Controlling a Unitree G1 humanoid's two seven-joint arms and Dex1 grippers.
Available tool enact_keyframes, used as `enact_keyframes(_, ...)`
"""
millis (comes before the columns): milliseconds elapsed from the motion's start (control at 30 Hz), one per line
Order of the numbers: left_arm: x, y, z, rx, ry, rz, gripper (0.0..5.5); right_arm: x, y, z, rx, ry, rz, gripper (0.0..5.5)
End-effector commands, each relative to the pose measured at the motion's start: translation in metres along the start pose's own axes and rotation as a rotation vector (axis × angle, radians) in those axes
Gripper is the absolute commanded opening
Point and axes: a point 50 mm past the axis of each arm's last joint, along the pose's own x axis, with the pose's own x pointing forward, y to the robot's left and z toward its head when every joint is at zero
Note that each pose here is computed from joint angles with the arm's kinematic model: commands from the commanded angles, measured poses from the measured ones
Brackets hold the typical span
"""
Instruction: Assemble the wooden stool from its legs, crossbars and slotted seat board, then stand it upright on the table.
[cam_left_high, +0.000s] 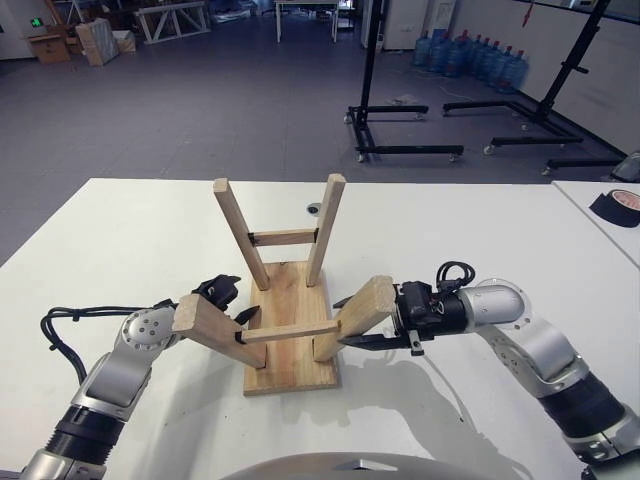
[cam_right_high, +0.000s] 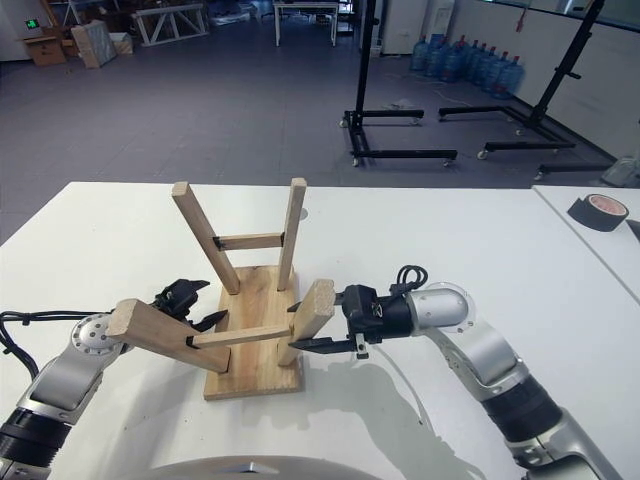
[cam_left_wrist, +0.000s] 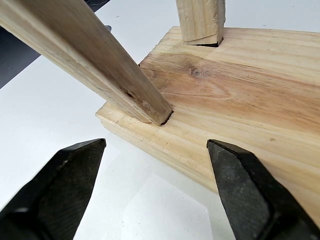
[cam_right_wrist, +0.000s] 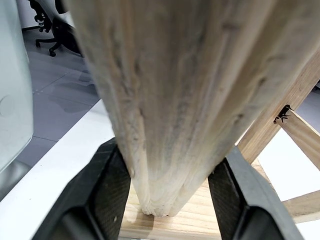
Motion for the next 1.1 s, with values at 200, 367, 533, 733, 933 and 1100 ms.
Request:
enact_keyframes(200, 0.002, -0.021, -0.028, -0.069, 0.133, -0.08, 3.71, -0.019, 0.018, -0.052, 0.232, 0.382, 0.021, 2.07)
enact_keyframes(367, 0.003, -0.021, -0.028, -0.059, 0.136, -0.086, 3.71, -0.008, 0.013, -0.041, 0.412, 0.288, 0.007, 2.04)
enact_keyframes(533, 0.004, -0.024, -0.028, -0.06, 0.138, -0.085, 3.71, -0.006, 0.016, -0.041, 0.245, 0.331, 0.064, 2.03)
enact_keyframes(733, 0.006, -0.025, -0.029, -0.067, 0.136, -0.086, 3.71, -0.01, 0.016, -0.054, 0.067, 0.413, 0.07, 2.04)
enact_keyframes(933, 0.007, -0.023, -0.028, -0.058, 0.132, -0.084, 3.71, -0.001, 0.006, -0.05, 0.153, 0.339, 0.035, 2.07)
enact_keyframes(1100, 0.009, -0.021, -0.025, -0.048, 0.122, -0.087, 3.71, 0.006, 0.005, -0.054, 0.163, 0.377, 0.08, 2.07)
